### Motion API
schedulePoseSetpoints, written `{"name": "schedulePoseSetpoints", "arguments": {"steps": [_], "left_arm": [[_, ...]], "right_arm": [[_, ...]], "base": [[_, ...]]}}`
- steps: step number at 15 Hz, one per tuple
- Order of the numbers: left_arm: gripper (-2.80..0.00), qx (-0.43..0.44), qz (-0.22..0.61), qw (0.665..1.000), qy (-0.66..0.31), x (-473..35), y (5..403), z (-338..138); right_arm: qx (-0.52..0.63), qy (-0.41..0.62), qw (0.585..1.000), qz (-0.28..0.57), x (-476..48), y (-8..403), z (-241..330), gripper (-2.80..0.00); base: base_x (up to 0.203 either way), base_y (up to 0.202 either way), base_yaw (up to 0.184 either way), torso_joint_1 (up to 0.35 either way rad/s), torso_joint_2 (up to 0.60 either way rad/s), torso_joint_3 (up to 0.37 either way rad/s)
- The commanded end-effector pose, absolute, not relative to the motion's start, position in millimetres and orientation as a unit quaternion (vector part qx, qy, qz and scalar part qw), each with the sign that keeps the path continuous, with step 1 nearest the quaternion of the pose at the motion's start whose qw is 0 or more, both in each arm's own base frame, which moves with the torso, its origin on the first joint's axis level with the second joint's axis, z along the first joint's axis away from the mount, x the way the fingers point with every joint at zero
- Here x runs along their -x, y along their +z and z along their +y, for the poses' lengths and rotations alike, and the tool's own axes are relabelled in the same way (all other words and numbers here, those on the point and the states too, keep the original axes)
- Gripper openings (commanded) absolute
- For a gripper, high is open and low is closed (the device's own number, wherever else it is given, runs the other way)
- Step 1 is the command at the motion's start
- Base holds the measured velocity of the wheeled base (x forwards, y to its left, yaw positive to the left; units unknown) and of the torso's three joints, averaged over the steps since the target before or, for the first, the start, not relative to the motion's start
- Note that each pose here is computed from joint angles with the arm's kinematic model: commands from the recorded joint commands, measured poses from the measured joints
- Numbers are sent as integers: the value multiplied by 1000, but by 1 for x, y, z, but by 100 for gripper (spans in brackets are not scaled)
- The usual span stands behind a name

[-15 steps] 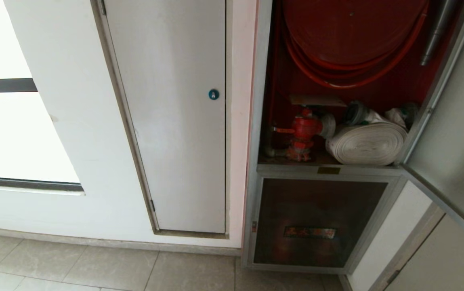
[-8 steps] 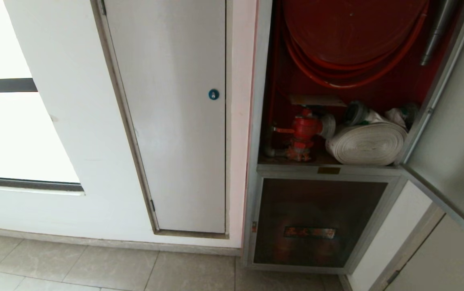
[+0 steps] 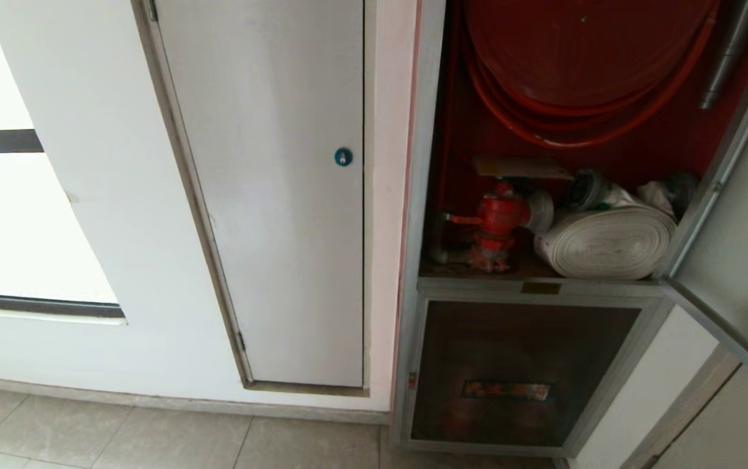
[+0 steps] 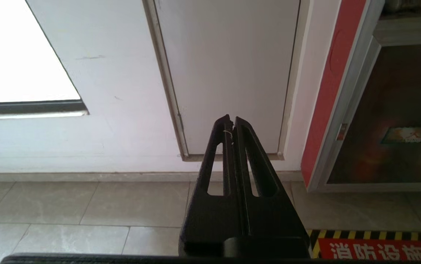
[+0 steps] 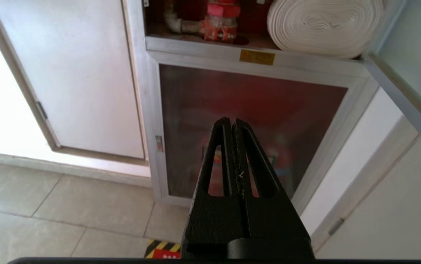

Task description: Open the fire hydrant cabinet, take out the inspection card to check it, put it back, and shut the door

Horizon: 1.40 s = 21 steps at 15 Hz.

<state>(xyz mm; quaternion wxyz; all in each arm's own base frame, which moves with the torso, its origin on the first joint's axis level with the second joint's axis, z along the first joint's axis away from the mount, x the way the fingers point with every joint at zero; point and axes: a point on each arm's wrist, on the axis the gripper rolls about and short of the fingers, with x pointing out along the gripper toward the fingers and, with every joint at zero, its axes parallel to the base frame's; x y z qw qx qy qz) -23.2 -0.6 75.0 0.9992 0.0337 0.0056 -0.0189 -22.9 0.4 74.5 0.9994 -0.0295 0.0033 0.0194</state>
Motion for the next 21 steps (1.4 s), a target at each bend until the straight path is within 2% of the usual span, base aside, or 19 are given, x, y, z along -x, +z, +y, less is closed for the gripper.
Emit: {"name": "schedulePoseSetpoints", "arguments": {"steps": [1,21], "left_arm": [[-280,-34,7,999,-19,23,75,-1],[-280,-34,7,999,-19,23,75,-1]], "right_arm": [[30,20,999,3,23,75,0,-280],[29,19,999,3,23,75,0,-280]], "base": [[189,0,1,2,-1,2],[197,0,-1,3,3,2]]}}
